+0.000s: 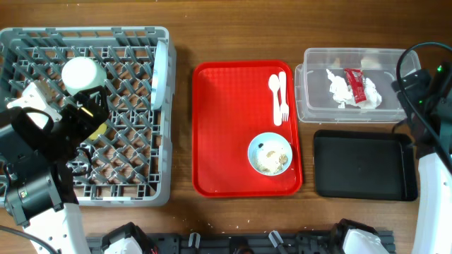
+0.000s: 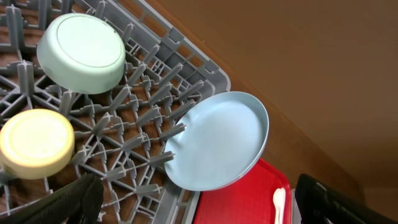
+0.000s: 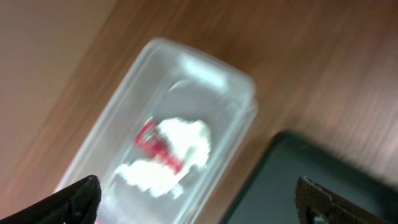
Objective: Sort waste into correct bins and load items into the dishwasher rack
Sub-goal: 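Release the green bowl in the rack and lift the left gripper, then reach the right gripper to the light-blue rice bowl and grasp its rim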
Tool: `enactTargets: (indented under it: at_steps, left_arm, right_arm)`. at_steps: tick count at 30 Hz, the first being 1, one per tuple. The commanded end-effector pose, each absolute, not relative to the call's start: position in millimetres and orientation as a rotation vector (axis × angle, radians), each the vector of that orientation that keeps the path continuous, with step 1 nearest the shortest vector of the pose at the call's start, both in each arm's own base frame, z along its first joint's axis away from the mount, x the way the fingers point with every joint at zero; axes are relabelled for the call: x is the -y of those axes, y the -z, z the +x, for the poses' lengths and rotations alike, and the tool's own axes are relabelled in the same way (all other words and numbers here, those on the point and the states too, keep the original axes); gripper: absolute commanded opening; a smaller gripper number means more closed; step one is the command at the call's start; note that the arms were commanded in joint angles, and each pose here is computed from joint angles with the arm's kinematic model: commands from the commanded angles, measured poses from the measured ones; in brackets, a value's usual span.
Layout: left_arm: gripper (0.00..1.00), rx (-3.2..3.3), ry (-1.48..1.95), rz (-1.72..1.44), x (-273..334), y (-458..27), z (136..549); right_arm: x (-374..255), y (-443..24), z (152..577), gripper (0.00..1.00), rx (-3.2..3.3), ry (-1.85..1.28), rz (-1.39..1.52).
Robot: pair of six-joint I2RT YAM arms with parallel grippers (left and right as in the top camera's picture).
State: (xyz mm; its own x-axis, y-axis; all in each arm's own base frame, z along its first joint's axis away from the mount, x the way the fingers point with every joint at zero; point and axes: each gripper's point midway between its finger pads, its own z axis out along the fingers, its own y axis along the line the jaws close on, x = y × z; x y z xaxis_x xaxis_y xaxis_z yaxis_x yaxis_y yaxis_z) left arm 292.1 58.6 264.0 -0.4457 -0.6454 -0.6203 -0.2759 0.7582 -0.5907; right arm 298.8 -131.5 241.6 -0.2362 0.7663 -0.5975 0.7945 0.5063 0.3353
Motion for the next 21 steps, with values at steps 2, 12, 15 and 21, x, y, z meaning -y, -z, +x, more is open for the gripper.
enactTargets:
  at_steps: [2, 12, 15, 21]
  left_arm:
    - [1.0, -2.055, 0.516, -0.66, -58, -263, 295]
    - [1.0, -2.119, 0.539, -0.711, -63, -240, 305]
    - [1.0, -2.139, 0.546, -0.728, -64, -233, 308]
    - [1.0, -2.158, 0.553, -0.743, -66, -226, 310]
  right_arm:
    - [6, -236, 307, 1.0, -2.339, -0.766, 0.926]
    - [-140, -170, 231, 1.0, -2.852, -0.586, 0.217]
    - [-172, -111, 213, 1.0, -2.98, -0.493, 0.208]
    - [-212, -56, 205, 0.95, -3.183, -0.662, 0.089]
